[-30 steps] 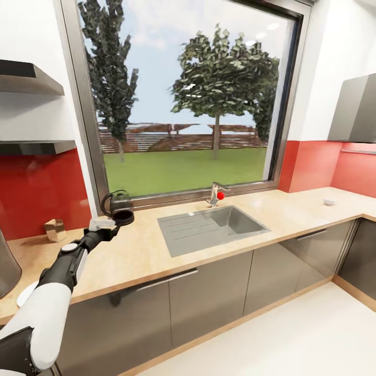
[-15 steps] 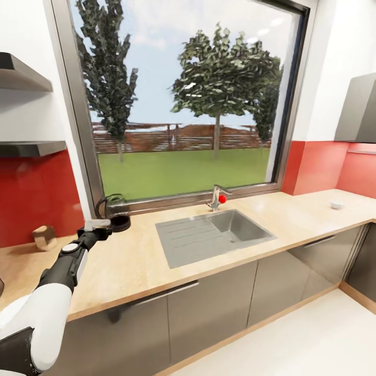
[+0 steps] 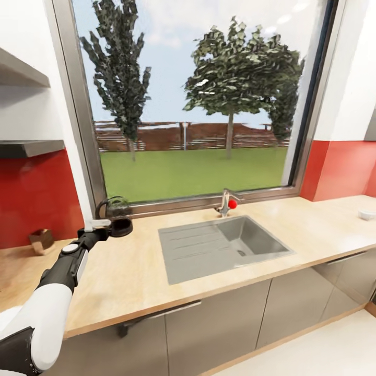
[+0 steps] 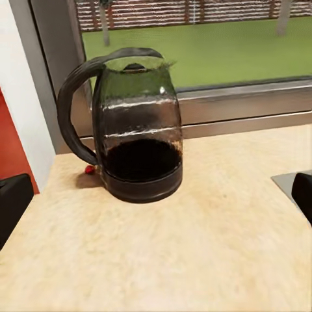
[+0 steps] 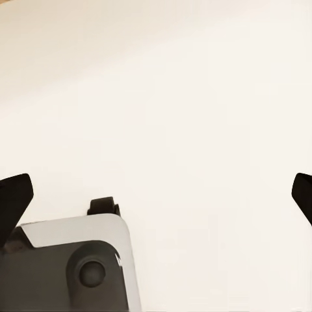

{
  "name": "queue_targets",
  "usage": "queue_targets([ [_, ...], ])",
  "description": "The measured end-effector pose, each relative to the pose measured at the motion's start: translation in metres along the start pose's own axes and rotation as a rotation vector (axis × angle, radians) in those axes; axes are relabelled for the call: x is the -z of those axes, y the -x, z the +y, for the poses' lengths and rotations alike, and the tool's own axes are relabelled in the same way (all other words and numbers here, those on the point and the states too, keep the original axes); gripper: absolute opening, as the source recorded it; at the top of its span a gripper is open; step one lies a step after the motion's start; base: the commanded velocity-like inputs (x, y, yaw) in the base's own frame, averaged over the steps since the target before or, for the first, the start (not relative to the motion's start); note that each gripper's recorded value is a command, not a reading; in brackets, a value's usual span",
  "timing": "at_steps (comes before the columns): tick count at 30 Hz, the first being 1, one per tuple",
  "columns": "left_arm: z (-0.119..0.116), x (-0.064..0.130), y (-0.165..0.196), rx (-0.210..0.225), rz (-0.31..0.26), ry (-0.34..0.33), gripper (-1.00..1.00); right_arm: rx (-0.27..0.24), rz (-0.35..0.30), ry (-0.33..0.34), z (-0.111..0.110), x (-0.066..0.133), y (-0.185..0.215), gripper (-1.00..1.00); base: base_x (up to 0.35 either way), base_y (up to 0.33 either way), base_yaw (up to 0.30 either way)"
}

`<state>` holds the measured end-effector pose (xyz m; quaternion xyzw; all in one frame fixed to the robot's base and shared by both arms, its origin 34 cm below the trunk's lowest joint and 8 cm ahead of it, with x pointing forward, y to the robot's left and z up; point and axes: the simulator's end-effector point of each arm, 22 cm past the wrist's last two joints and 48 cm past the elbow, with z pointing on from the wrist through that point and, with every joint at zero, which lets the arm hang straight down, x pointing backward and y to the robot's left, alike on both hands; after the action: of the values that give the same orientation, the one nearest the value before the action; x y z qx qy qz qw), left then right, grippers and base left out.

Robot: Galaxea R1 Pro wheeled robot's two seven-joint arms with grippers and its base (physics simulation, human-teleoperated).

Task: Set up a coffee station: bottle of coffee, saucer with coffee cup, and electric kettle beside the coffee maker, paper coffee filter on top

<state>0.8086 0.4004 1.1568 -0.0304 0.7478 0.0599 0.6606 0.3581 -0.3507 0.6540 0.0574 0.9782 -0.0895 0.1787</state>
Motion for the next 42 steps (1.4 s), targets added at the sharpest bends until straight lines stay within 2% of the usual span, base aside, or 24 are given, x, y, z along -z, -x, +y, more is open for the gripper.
queue_targets([
  [11,-0.002,-0.002,-0.002,0.003,-0.008,0.002,1.00,0.002,-0.001,-0.007,-0.004,-0.001,0.000,1.00,0.086,-0.031,0.040],
  [18,0.002,-0.005,-0.030,0.015,0.058,0.022,1.00,-0.002,0.000,-0.006,-0.003,-0.001,0.000,1.00,0.000,0.000,0.000],
  [21,0.006,-0.006,-0.031,0.016,0.069,0.027,1.00,-0.002,0.001,-0.008,-0.004,-0.001,-0.001,1.00,0.000,0.000,0.000],
  [23,0.016,-0.013,-0.020,0.022,0.071,0.053,1.00,-0.002,0.001,-0.009,-0.005,-0.001,-0.001,1.00,0.000,0.000,0.000],
  [28,0.033,-0.014,-0.026,0.020,0.091,0.104,1.00,-0.002,0.002,-0.008,-0.004,-0.001,-0.001,1.00,0.000,0.000,0.007],
  [42,0.034,-0.012,-0.028,0.019,0.084,0.109,1.00,-0.003,0.002,-0.006,-0.002,-0.001,-0.001,1.00,0.000,0.000,0.240],
])
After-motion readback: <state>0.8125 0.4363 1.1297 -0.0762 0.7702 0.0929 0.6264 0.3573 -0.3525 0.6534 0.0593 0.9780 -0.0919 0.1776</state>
